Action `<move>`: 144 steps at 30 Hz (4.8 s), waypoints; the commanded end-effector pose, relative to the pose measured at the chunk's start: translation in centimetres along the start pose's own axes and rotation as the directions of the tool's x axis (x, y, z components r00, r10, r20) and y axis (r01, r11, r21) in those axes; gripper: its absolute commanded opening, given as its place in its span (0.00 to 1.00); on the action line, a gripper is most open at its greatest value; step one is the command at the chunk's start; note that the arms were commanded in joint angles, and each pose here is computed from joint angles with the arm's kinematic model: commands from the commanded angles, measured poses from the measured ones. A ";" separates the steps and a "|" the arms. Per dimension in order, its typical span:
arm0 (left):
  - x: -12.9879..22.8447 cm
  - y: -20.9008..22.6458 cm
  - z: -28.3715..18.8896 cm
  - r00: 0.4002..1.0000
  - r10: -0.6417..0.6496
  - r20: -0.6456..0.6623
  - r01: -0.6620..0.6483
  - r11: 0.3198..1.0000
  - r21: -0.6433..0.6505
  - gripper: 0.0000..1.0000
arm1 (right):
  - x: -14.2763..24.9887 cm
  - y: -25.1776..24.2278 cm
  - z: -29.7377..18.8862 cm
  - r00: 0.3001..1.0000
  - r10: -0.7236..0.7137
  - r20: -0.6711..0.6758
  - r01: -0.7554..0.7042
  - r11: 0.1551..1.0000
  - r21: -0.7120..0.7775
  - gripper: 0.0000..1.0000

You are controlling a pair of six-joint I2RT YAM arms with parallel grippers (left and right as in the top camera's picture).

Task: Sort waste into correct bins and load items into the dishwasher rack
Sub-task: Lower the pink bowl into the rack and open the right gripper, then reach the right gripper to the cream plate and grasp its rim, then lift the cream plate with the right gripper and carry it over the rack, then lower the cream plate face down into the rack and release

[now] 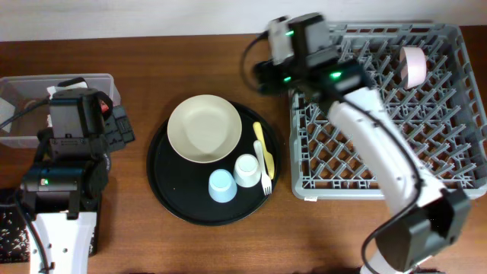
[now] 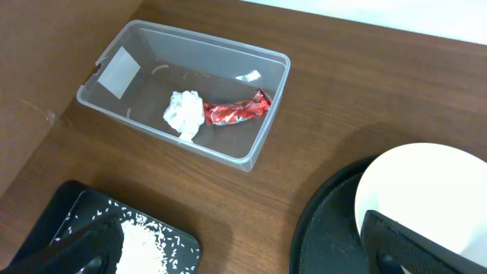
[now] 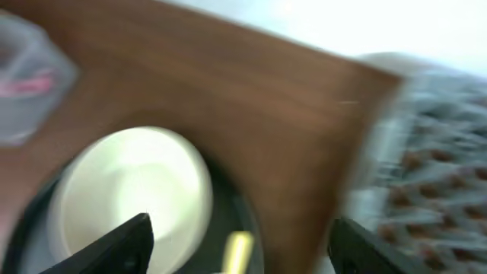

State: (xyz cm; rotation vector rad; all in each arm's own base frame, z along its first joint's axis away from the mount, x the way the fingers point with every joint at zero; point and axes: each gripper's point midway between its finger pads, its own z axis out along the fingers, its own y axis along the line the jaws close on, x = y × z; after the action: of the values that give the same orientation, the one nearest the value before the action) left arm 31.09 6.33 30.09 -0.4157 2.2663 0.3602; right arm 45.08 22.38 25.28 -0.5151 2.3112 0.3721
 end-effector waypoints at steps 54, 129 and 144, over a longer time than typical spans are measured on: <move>-0.2 0.5 -0.3 1.000 -0.016 0.011 0.016 1.000 -0.015 0.99 | 12.8 4.0 17.5 0.948 0.032 -0.318 -0.039 0.999 -0.016 0.32; -0.2 0.5 -0.3 1.000 -0.016 0.010 0.016 1.000 -0.015 0.99 | 9.1 -29.6 -12.4 0.898 0.288 -0.333 0.314 0.111 0.943 0.04; -0.2 0.5 -0.3 1.000 -0.016 0.010 0.016 1.000 -0.015 0.99 | 9.7 -25.7 -6.8 0.882 0.189 -0.431 0.365 0.305 0.880 0.04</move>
State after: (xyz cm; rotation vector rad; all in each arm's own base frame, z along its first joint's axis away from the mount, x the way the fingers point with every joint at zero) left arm 31.10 6.33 30.09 -0.4158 2.2659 0.3601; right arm 45.44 -9.63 25.77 0.1439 2.1956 -1.6042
